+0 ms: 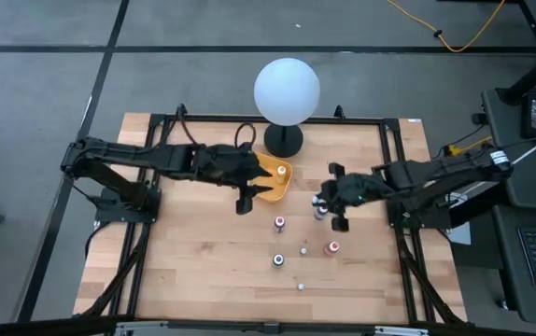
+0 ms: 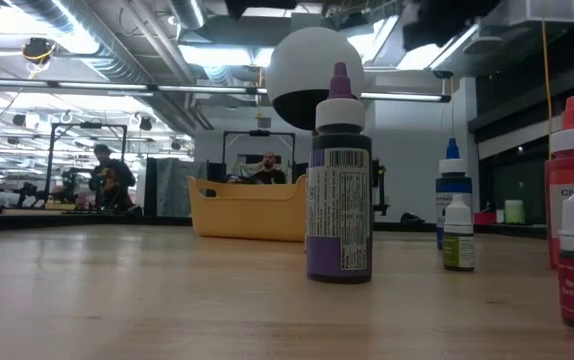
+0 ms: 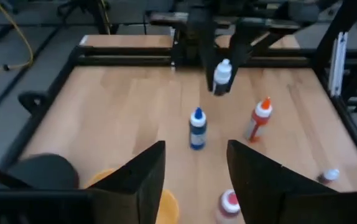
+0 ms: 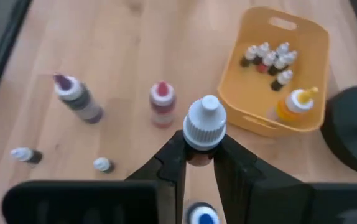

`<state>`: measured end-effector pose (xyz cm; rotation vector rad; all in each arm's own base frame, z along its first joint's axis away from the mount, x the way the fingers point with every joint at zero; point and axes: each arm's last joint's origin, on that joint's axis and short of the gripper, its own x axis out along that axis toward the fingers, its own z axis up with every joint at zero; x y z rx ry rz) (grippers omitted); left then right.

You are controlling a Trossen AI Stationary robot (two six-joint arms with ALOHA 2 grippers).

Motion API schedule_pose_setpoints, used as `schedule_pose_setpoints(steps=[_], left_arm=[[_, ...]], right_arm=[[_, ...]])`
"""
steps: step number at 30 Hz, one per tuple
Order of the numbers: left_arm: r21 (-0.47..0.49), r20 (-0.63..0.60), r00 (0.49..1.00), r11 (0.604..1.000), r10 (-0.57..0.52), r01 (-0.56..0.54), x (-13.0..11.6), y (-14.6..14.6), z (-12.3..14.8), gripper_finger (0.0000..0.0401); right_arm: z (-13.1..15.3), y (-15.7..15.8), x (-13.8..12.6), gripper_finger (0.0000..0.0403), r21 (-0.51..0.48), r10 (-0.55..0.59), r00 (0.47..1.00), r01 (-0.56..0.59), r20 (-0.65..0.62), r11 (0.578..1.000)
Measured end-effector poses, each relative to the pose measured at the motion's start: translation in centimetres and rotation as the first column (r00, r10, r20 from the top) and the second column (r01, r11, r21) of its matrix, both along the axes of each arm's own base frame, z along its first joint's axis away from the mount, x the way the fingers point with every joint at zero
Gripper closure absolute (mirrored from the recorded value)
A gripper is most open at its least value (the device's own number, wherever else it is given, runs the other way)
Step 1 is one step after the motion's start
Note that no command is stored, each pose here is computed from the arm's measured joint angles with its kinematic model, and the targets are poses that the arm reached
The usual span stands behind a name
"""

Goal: Pick & Place food coloring
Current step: Put the right small red food coloring bottle into the yellow bin

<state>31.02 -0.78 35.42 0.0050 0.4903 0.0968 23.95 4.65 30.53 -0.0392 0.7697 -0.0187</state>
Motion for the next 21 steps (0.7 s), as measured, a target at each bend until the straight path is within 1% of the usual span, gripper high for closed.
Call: schedule_pose_setpoints(steps=[3, 6, 11, 17, 21], left_arm=[[0.047, -0.004, 1.0, 0.999, -0.014, 0.015, 0.8, 1.0, 0.7, 0.0227], [0.066, -0.03, 0.999, 0.997, -0.039, 0.041, 1.9, 1.8, 0.6, 0.0227], [0.052, -0.048, 0.995, 0.995, -0.085, 0.087, 4.0, 2.9, 0.1, 0.0236], [0.026, -0.056, 0.989, 0.99, -0.134, 0.135, 6.5, 3.4, -0.7, 0.0247], [0.029, -0.092, 0.983, 0.987, -0.157, 0.16, 8.1, 3.5, -1.9, 0.0253]], right_arm=[[-0.3, -1.1, 0.7, 0.0333, 0.022, -0.033, 0.999, 0.033, 0.001, 0.999], [-0.6, -1.8, 1.5, 0.0332, 0.035, -0.05, 0.999, 0.049, 0.008, 0.998], [-1.0, -2.8, 2.4, 0.033, 0.008, -0.056, 0.998, 0.056, 0.018, 0.998], [-1.1, -3.9, 2.6, 0.0329, -0.014, -0.079, 0.997, 0.08, 0.016, 0.997], [-1.1, -4.5, 2.7, 0.0328, -0.034, -0.083, 0.996, 0.083, 0.014, 0.996]])
